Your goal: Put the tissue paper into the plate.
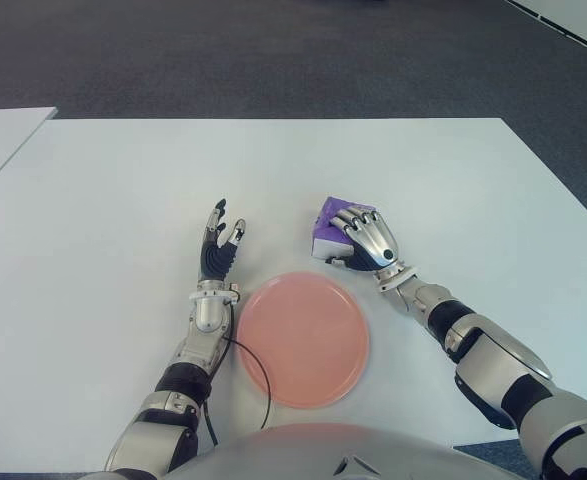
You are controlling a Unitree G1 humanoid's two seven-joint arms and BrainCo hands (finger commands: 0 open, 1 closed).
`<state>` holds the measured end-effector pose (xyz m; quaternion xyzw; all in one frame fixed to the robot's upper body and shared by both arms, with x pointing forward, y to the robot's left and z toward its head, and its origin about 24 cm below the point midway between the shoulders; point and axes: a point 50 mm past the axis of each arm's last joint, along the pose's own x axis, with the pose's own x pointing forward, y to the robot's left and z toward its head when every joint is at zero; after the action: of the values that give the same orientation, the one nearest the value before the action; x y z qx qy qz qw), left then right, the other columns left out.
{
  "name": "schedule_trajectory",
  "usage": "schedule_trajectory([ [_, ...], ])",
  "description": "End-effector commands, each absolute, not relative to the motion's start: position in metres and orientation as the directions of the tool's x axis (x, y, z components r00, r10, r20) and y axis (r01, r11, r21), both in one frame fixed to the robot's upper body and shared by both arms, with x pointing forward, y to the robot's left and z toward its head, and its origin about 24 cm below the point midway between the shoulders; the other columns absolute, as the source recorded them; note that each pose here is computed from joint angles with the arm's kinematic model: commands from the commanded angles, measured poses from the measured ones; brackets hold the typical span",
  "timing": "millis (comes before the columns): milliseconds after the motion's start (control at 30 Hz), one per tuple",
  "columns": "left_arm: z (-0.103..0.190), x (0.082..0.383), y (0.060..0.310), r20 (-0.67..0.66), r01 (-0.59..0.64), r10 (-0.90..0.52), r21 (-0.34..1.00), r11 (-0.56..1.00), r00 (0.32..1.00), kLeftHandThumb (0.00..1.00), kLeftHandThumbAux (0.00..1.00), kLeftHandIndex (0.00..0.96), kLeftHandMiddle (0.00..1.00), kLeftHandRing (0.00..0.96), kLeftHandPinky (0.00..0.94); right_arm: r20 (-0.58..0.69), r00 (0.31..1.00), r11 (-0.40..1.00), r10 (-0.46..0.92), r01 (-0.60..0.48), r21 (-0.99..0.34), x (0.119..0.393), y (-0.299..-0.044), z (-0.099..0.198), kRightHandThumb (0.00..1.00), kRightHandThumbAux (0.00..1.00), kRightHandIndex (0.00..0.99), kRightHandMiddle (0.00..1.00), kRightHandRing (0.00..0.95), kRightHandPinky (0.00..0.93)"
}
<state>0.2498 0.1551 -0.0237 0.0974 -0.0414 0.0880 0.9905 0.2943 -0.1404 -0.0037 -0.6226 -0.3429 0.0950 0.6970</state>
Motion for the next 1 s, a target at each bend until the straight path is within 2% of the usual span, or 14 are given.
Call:
schedule_trajectory([
  [33, -0.047, 0.228, 0.1607, -0.006, -0.174, 0.18, 0.221, 0.96, 0.984, 0.041, 0.384, 0.0, 0.0, 0.0, 0.0, 0.151, 0.786, 0.159, 0.6, 0.068, -0.985, 0.2657, -0.1406, -0.039, 0.855, 0.677, 0.398, 0.543, 0.842, 0.83],
  [767, -0.0442, 0.2289, 0.1606, 0.009, -0.178, 0.181, 0.228, 0.957, 0.983, 0.032, 0.404, 0.0, 0.0, 0.0, 0.0, 0.175, 0.782, 0.218, 0.598, 0.051, -0.975, 0.2638, -0.1349, -0.0356, 0.857, 0.675, 0.404, 0.551, 0.863, 0.856],
  [1000, -0.045, 0.229, 0.1604, 0.005, -0.187, 0.19, 0.223, 0.957, 0.982, 0.026, 0.413, 0.0, 0.0, 0.0, 0.0, 0.218, 0.792, 0.289, 0.57, 0.056, -0.956, 0.2616, -0.1342, -0.0338, 0.858, 0.675, 0.403, 0.549, 0.866, 0.854],
])
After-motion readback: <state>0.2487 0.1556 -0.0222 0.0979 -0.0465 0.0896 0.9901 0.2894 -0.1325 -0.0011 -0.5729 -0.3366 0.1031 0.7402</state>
